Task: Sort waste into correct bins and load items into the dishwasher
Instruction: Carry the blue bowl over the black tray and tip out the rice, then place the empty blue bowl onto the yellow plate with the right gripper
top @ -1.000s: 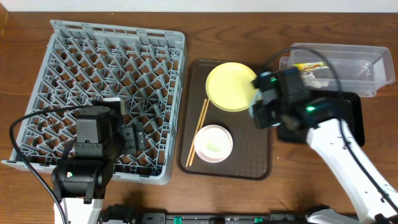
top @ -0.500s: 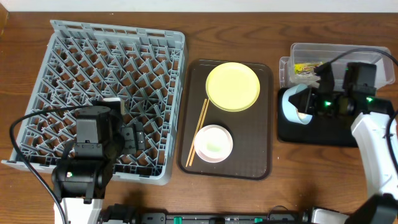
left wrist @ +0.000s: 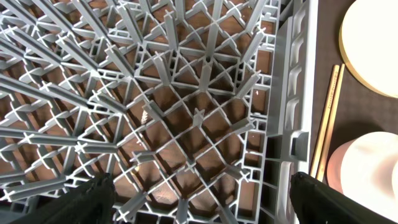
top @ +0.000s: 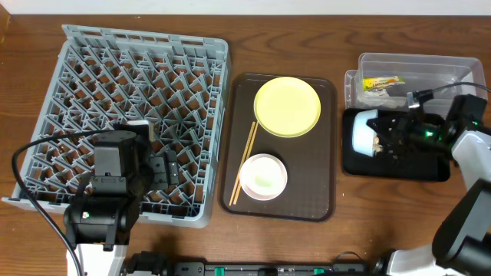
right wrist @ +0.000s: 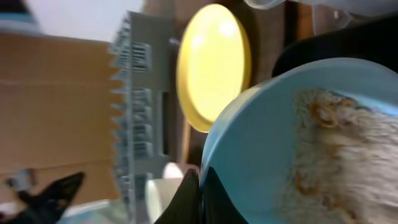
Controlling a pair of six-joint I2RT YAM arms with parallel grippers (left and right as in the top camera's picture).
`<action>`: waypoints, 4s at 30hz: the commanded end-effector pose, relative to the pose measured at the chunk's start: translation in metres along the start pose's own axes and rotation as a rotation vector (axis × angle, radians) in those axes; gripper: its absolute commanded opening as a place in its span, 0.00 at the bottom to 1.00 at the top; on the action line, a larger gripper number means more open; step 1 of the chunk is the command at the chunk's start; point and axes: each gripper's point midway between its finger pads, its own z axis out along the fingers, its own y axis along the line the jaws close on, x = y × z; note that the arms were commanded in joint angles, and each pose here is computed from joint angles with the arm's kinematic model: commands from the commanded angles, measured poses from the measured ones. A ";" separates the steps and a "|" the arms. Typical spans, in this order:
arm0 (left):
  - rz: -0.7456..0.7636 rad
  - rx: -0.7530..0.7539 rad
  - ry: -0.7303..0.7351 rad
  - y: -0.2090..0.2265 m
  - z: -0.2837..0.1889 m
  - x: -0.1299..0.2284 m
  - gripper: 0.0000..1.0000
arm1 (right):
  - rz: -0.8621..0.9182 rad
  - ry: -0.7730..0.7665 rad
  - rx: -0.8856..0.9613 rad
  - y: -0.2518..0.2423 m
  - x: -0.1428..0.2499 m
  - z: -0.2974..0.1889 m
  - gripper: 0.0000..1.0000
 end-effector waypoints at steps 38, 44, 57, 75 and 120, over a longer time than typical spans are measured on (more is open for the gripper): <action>-0.007 -0.007 -0.020 0.001 -0.005 -0.007 0.90 | 0.423 -0.317 -0.427 -0.034 -0.048 -0.119 0.01; -0.007 -0.007 -0.020 0.001 -0.005 -0.007 0.91 | 0.553 -0.276 -0.449 -0.032 -0.046 -0.115 0.01; -0.007 -0.007 -0.020 0.001 -0.005 -0.007 0.90 | 0.483 -0.218 -0.439 -0.016 -0.039 -0.094 0.01; -0.007 -0.007 -0.021 0.001 -0.005 -0.007 0.91 | -0.435 -0.050 -0.043 0.117 0.009 0.021 0.01; -0.007 -0.008 -0.013 0.001 -0.005 -0.005 0.90 | -0.994 0.177 0.242 0.130 0.108 0.144 0.50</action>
